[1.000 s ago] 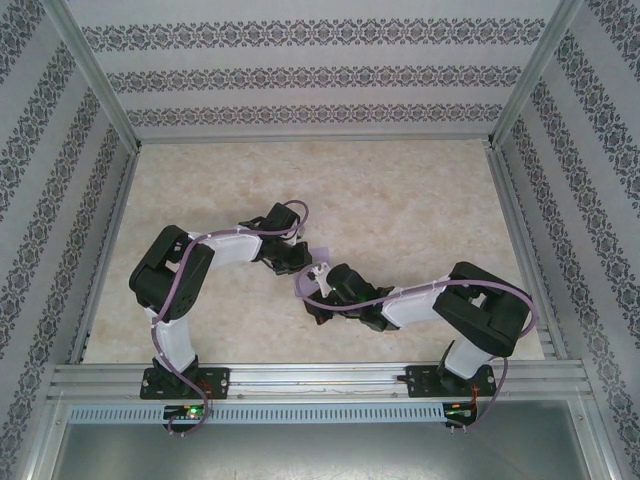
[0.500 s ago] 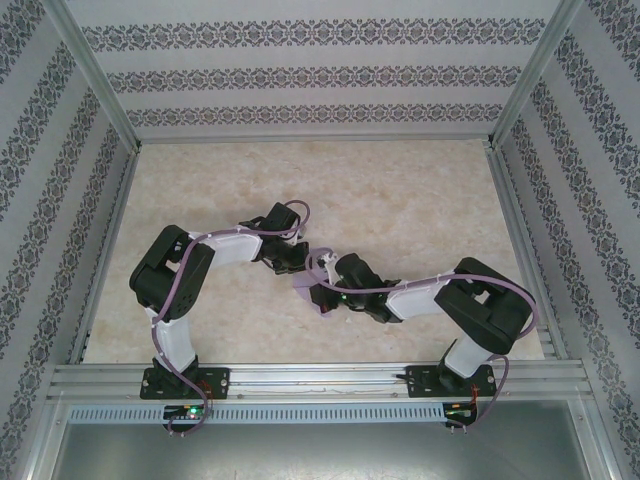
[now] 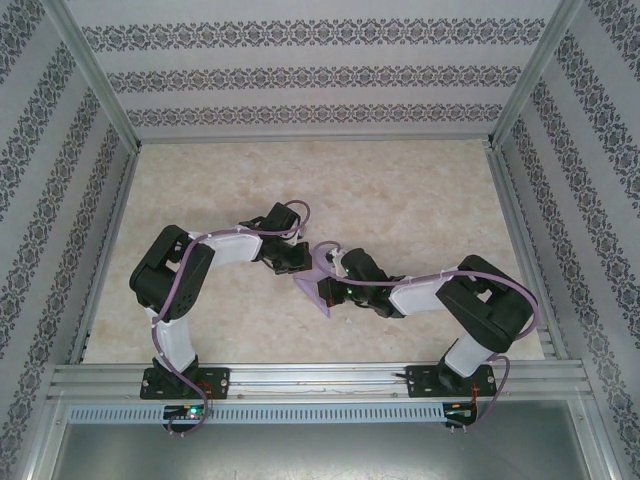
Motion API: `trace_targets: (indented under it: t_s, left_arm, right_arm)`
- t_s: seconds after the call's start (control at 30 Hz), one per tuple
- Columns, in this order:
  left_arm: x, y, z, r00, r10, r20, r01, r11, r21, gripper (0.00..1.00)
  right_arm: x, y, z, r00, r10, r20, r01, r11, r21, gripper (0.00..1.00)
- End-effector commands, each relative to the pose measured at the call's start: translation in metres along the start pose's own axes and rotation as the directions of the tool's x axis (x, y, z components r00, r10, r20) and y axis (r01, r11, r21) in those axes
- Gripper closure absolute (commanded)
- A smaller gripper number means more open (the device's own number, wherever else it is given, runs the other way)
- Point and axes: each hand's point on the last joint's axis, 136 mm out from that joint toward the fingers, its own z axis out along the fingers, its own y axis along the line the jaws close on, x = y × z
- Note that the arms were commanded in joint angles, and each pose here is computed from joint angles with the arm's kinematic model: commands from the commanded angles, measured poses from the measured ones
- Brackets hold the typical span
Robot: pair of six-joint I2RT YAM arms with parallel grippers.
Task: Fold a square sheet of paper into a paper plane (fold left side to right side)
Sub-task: Third fold the triangle at the center of the table.
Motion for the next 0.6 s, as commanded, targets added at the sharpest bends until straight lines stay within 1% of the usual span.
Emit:
trace_targets:
  t_s: [0.0, 0.57]
  left_arm:
    - [0.0109, 0.0273, 0.0106, 0.998, -0.04, -0.047, 0.036, 0.996, -0.083, 0.93]
    - [0.0119, 0.0274, 0.012, 0.998, -0.044, -0.05, 0.04, 0.996, -0.08, 0.92]
  right_arm:
    - [-0.0105, 0.0, -0.0011, 1.0, -0.017, 0.019, 0.017, 1.0, 0.008, 1.0]
    - [-0.0098, -0.0046, 0.0019, 1.0, -0.018, 0.009, 0.018, 1.0, 0.026, 1.0]
